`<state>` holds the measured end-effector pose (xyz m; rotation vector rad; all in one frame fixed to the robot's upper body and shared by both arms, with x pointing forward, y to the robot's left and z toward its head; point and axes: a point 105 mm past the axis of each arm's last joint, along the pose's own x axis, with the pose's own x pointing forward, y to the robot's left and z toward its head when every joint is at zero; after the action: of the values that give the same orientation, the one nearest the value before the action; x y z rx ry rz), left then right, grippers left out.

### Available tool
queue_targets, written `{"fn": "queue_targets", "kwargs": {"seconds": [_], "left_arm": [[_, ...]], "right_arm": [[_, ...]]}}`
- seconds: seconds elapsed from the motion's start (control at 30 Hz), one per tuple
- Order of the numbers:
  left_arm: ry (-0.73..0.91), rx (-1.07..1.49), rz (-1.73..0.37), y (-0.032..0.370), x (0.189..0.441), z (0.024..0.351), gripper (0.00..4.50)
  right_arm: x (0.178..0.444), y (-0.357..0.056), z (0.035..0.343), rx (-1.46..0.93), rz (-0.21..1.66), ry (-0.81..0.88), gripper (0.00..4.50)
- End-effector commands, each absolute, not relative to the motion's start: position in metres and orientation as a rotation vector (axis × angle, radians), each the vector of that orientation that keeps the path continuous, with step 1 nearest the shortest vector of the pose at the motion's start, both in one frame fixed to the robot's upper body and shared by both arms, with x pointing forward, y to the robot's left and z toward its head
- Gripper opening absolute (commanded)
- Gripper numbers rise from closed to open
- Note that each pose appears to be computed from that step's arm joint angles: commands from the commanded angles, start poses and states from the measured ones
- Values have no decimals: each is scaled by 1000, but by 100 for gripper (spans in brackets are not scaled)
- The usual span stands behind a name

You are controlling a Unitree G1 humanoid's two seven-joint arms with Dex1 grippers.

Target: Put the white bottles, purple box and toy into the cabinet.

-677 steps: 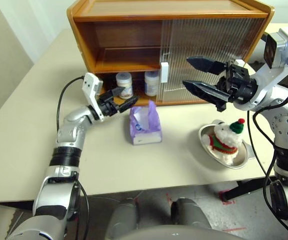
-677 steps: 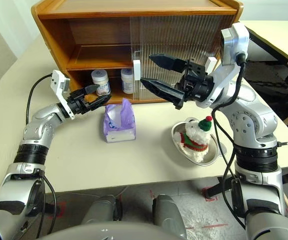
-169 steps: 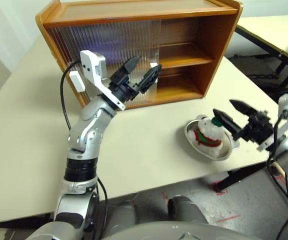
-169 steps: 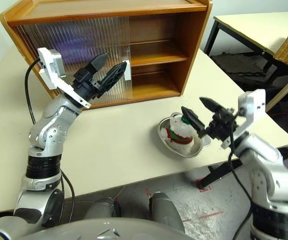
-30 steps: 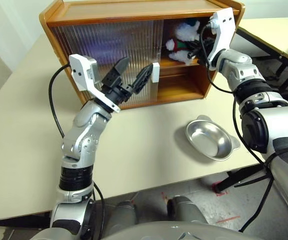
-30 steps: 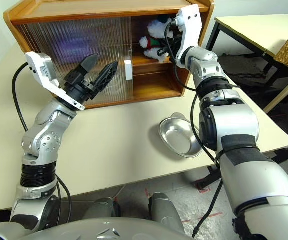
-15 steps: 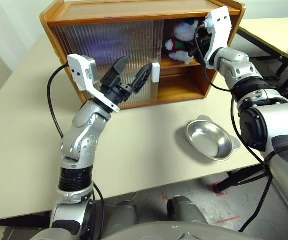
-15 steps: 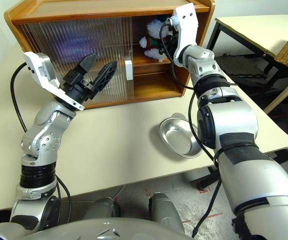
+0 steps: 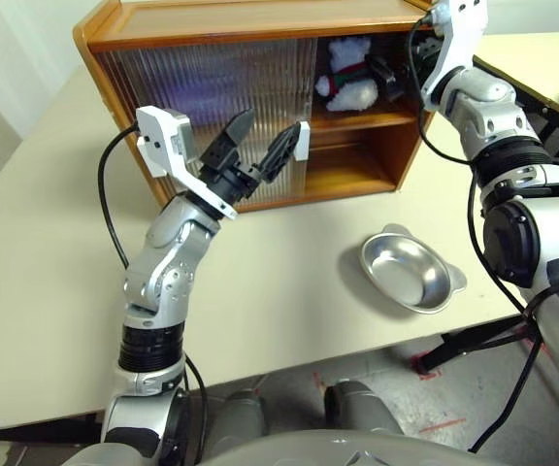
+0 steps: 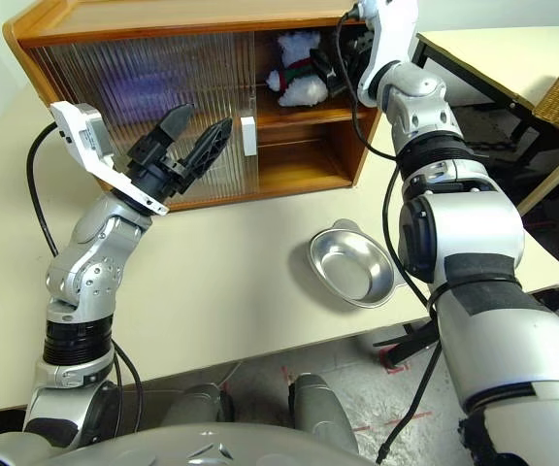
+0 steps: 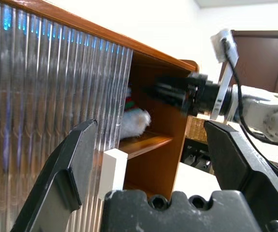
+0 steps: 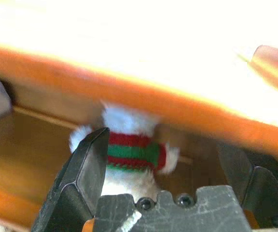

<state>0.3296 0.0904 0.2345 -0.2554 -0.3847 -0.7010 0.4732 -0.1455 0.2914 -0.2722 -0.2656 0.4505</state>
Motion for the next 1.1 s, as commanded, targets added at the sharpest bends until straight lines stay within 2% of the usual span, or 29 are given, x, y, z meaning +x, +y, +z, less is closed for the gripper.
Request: {"fn": "queue_targets", "kwargs": {"seconds": [0.03,0.17,0.27,0.53,0.87,1.1], "left_arm": [[-378,-248,-720,87,331,234,450],[-369,-250,-730,85,330,233,450],[-361,-250,-737,85,330,232,450],[-336,-258,-768,81,330,228,450],[-336,-265,-797,77,334,228,450],[-335,-269,-792,77,333,228,450]], "right_arm": [[463,-148,284,-241,525,-290,449],[434,-151,261,-198,623,-308,449],[400,-156,244,-136,678,-289,449],[336,-186,219,63,692,-180,449],[299,-243,180,465,566,-15,449],[285,-270,156,946,500,9,449]]}}
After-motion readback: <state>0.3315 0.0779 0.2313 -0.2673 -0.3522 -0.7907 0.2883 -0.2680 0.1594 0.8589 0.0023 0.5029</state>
